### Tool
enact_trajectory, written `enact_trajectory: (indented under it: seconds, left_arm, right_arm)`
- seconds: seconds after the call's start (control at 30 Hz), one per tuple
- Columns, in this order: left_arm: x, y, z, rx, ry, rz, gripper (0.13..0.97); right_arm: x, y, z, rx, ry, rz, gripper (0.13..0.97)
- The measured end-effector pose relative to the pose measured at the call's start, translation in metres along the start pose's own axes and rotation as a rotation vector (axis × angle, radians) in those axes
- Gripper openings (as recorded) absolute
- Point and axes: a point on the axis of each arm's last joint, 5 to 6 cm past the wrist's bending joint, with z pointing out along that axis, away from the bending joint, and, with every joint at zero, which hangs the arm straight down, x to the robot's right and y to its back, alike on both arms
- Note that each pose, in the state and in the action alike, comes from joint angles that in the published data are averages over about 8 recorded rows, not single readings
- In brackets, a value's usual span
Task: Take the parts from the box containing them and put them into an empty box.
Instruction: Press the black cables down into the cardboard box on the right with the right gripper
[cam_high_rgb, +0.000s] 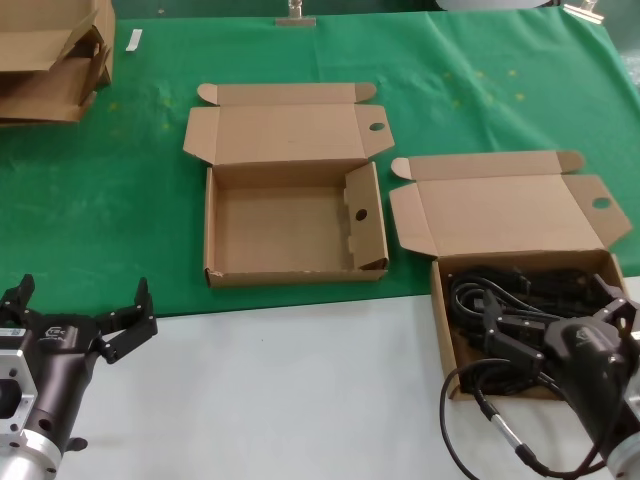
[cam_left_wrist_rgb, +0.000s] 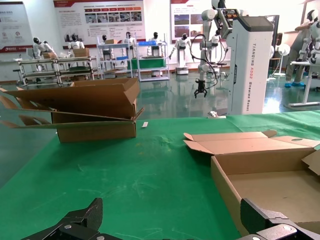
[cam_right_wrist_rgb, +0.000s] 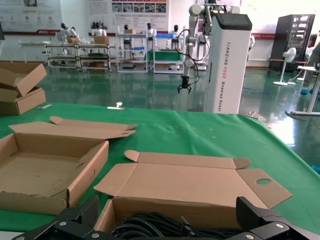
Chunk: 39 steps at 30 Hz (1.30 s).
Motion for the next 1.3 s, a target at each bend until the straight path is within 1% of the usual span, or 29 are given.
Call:
enact_trajectory:
  seconds: [1.3]
  left_arm:
    - [0.0000, 0.0000, 0.0000, 0.000, 0.000, 0.000, 0.966]
  right_arm:
    - [0.0000, 0.0000, 0.0000, 0.000, 0.000, 0.000, 0.966]
